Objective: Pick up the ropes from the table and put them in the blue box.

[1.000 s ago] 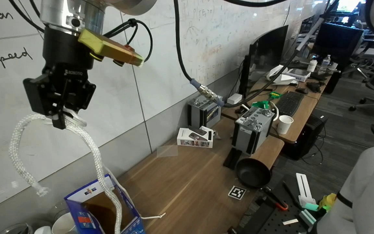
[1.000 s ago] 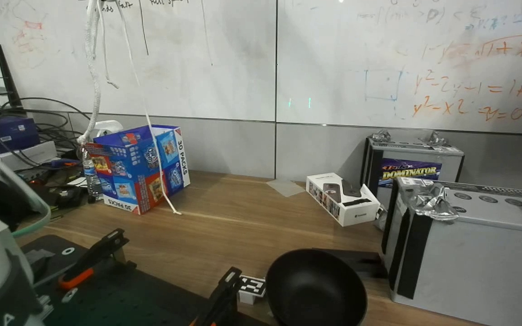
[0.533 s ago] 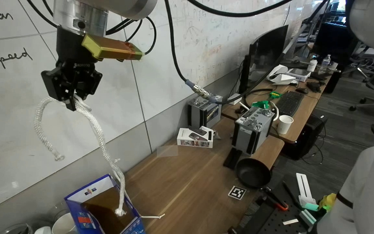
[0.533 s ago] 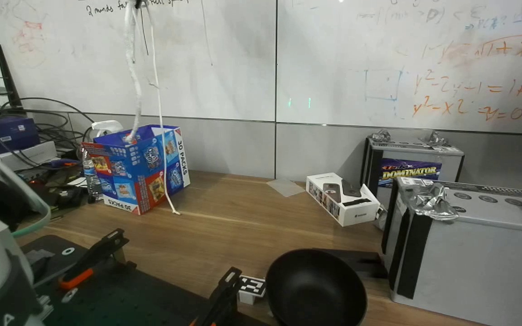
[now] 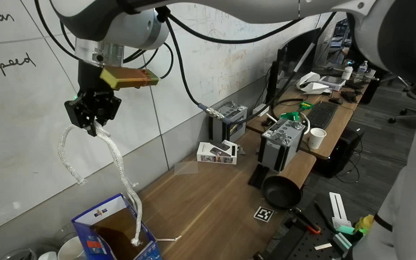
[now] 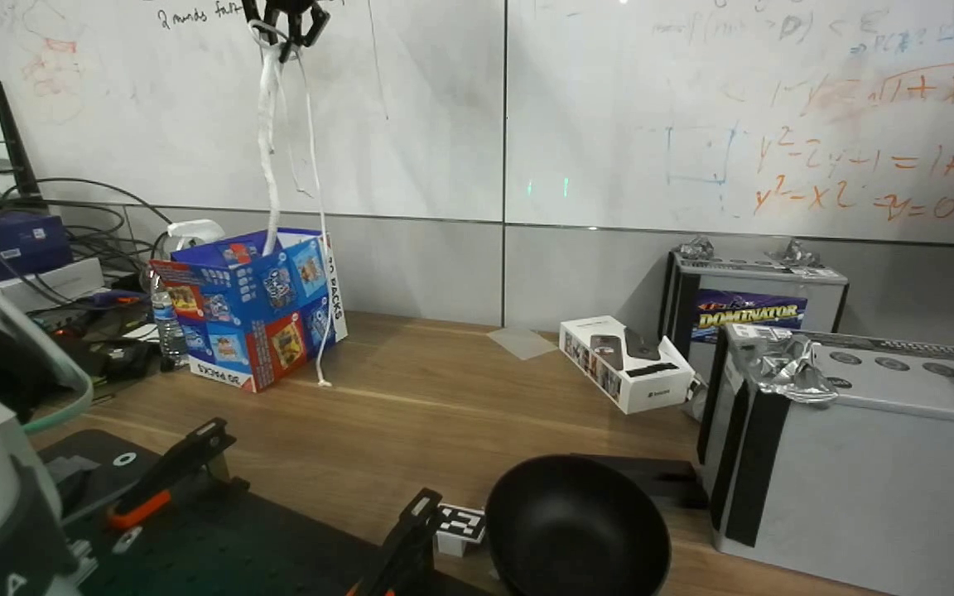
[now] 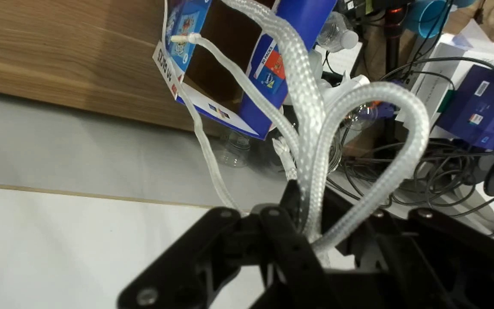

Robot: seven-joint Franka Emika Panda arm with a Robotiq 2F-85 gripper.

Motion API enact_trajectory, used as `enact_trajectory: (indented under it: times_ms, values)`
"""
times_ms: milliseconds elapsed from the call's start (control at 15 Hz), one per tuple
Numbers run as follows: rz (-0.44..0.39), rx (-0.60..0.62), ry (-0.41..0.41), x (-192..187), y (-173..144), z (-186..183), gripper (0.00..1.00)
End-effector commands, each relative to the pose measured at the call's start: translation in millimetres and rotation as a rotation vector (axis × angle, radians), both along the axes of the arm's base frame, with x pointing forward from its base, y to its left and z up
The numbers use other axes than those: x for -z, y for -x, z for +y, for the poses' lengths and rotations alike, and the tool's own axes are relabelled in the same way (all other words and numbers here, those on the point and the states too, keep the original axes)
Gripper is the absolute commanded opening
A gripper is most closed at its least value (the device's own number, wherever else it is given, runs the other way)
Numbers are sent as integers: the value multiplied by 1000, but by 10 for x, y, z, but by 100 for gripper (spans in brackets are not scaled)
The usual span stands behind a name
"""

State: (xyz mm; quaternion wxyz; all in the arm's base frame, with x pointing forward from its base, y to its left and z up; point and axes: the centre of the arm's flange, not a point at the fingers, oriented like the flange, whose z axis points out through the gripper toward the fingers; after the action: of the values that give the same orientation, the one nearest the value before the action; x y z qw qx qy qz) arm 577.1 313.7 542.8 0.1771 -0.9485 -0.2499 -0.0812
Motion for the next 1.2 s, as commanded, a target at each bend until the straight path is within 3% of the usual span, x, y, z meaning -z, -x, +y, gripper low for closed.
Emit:
enact_trajectory:
  times_ms: [0,467,1133]
  values:
    - [53,-36,-10,54,13,143,3]
    - [226,-182,-3,598,277,412,3]
    - [290,-215,34,1242,147,714,3]
